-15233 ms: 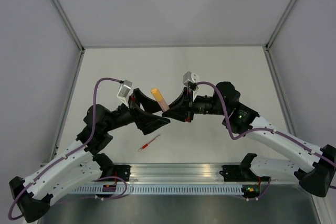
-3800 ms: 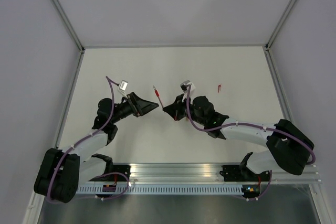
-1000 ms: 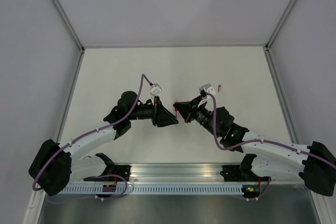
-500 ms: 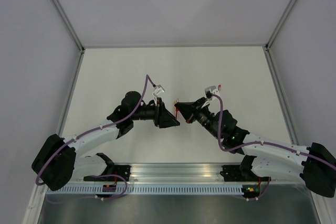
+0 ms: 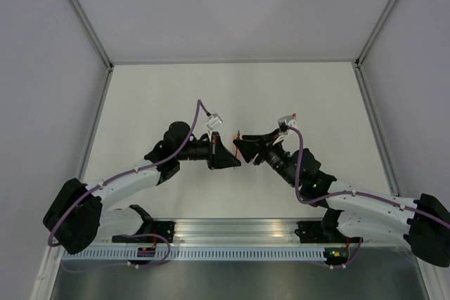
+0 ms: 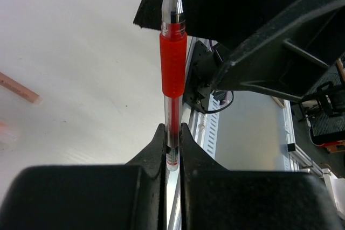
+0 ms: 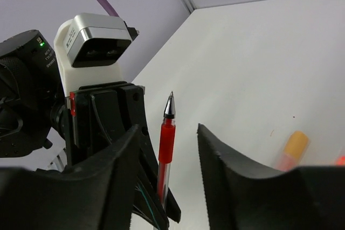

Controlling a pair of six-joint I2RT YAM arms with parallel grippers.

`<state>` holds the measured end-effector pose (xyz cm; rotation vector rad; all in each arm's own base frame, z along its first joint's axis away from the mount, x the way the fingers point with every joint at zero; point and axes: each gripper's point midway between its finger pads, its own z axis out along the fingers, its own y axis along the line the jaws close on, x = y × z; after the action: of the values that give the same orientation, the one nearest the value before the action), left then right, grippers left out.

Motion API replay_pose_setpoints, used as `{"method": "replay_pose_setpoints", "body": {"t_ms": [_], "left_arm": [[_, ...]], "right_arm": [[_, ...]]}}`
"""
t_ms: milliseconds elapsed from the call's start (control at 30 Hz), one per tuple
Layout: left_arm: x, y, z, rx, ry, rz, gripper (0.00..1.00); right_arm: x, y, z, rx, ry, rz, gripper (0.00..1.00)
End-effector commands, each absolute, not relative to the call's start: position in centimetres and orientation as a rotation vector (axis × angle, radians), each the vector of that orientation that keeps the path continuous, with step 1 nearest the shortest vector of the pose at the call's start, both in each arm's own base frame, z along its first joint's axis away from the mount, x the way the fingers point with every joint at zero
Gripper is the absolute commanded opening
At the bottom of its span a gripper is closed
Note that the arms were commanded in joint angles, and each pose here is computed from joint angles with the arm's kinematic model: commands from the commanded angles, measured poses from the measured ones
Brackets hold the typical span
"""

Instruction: Insert the pens into the pen caps

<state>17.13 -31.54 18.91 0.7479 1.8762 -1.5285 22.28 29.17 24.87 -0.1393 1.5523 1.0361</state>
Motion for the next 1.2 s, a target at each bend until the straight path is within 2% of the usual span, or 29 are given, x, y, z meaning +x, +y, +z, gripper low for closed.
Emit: {"method": "replay_pose_setpoints", "body": {"t_ms": [0, 67, 300, 433, 633, 700, 833, 1000, 1167], "left_arm": [[18.2, -31.8, 20.8, 0.728, 1.817, -1.489, 0.02], [19.0, -31.3, 20.6, 0.684, 1.834, -1.428, 0.02], [22.4, -27.9, 20.5, 0.434, 1.886, -1.124, 0.02], [23.4, -25.2, 20.9, 0.296, 1.840, -0.999, 0.02], [23.0, -23.8, 22.5, 0.254, 1.749, -0.983, 0.02], [22.9, -23.7, 22.4, 0.250, 1.751, -0.982, 0.02], [22.9, -24.0, 22.3, 0.255, 1.758, -0.994, 0.02], [22.7, -24.2, 22.5, 0.266, 1.755, -1.011, 0.02], [22.6, -24.2, 22.6, 0.266, 1.754, -1.014, 0.02]], "right_arm": [[22.6, 28.4, 27.3, -0.134, 1.508, 0.999, 0.56], [23.3, 26.9, 27.3, -0.078, 1.542, 0.917, 0.61], [26.9, 19.3, 27.1, 0.172, 1.657, 0.537, 0.60], [32.0, 15.3, 24.5, 0.229, 1.795, 0.290, 0.59], [39.4, 11.5, 18.1, 0.254, 2.077, 0.169, 0.59], [41.2, 10.6, 17.5, 0.240, 2.114, 0.142, 0.59], [43.0, 9.4, 12.3, 0.189, 2.287, 0.041, 0.56], [44.5, 9.2, 10.2, 0.107, 2.368, 0.057, 0.54], [44.8, 7.5, 8.1, 0.114, 2.427, -0.054, 0.54]]}}
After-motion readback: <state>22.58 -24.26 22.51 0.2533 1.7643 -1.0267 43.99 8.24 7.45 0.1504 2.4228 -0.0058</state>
